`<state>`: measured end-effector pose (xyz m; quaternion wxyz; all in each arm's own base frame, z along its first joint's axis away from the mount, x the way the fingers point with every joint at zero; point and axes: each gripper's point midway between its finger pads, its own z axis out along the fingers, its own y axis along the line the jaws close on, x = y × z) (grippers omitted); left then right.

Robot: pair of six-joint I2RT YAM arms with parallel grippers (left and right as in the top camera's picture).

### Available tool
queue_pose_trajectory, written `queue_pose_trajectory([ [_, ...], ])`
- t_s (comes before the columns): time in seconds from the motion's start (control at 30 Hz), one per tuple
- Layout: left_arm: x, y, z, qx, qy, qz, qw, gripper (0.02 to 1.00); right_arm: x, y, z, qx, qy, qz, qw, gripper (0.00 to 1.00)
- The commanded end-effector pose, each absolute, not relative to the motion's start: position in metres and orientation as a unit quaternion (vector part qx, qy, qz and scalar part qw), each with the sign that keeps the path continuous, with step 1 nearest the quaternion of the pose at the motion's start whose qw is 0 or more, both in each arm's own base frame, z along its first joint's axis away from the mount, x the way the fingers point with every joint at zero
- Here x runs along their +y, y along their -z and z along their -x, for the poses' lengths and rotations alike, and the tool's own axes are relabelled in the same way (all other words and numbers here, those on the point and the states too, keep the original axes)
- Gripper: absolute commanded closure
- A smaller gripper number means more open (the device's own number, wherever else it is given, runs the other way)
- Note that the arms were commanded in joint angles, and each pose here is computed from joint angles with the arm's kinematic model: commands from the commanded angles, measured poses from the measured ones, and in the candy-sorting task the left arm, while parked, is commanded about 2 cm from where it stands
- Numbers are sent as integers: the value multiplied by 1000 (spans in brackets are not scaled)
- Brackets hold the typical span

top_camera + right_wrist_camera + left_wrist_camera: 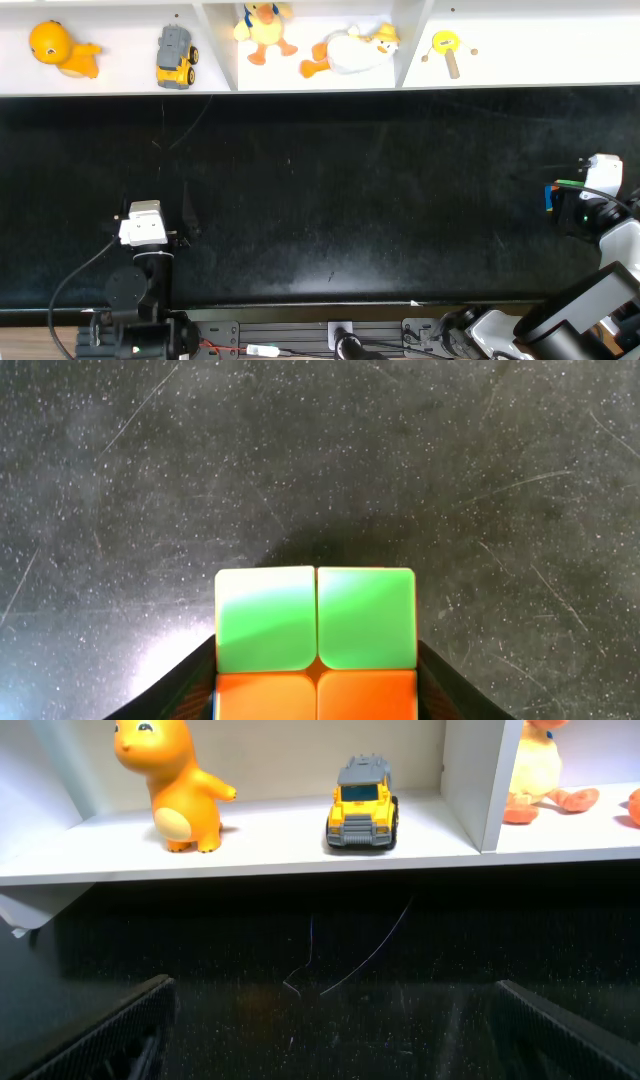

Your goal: Store Toys

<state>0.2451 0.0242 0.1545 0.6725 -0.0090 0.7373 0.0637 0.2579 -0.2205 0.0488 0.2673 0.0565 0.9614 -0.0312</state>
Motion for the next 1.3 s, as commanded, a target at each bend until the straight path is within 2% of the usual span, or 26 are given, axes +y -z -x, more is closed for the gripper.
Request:
queue_pose_trajectory([
  [0.03, 21, -156, -245, 735, -58, 5, 676, 20, -219, -60, -265, 955, 34, -79, 283, 511],
  [0.23, 21, -156, -245, 735, -58, 5, 676, 20, -218, -119, -302, 920, 51, -123, 368, 518],
  [0.57, 21, -156, -245, 735, -58, 5, 676, 20, -197, -181, -382, 893, 29, -97, 439, 509],
  [0.87, 21, -156, -245, 735, -58, 5, 676, 23, -194, -200, -443, 883, -3, -104, 457, 514],
  [1.2, 21, -156, -245, 735, -58, 5, 676, 23, -178, -194, -491, 893, -31, -85, 441, 514],
  [1.23, 21, -156, -245, 735, -58, 5, 676, 20, -177, -191, -494, 894, -33, -85, 438, 472],
  [1.27, 21, -156, -245, 735, -58, 5, 676, 20, -177, -189, -495, 895, -34, -84, 436, 360],
  [1.3, 21, -156, -245, 735, -58, 5, 676, 20, -176, -188, -495, 896, -35, -84, 434, 198],
])
